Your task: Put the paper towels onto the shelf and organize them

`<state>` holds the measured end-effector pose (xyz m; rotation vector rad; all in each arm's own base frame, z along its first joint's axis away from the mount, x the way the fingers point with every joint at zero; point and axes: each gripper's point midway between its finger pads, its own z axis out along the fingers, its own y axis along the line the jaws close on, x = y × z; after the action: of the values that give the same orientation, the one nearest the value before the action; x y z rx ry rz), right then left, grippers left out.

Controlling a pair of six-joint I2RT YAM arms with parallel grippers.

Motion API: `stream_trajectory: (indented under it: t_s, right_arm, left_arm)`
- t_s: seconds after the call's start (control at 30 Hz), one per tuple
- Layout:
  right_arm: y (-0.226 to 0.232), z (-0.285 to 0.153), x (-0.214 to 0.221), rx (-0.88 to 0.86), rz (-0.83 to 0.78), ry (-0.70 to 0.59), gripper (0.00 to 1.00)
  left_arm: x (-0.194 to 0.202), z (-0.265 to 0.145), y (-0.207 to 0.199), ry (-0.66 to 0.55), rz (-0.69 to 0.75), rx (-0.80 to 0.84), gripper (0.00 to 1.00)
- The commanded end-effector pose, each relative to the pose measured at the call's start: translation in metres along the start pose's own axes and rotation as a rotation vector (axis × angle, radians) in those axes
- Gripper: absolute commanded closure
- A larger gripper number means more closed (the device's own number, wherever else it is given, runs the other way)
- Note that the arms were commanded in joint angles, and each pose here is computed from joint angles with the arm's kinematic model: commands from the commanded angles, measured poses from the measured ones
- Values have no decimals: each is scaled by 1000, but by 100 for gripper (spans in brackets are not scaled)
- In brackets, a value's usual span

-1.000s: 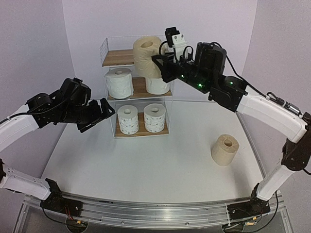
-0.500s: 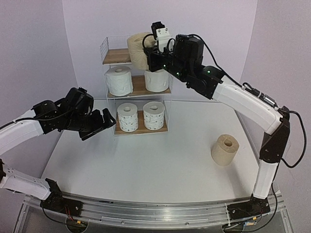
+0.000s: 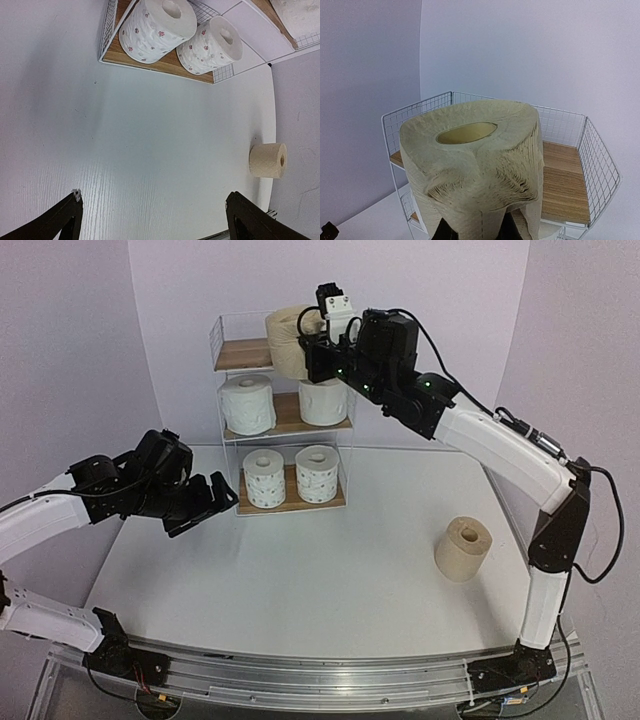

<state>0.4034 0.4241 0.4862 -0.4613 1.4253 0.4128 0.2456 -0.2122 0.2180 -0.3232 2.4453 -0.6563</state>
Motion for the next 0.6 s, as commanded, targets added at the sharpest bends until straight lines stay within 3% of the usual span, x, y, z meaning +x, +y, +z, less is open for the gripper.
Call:
stream_trajectory:
  t_s: [0.0, 0.3, 0.57]
  right_arm:
    - [-26, -42, -80, -16, 107, -199, 100]
    - [-33, -47, -82, 25, 78, -245, 100]
    - [-41, -11, -77, 144, -2, -262, 100]
  left_arm:
    - [-6, -7, -5, -34, -23, 46, 0]
    - [-5, -4, -4, -45, -21, 53, 0]
    - [-5, -4, -2, -51, -25, 58, 0]
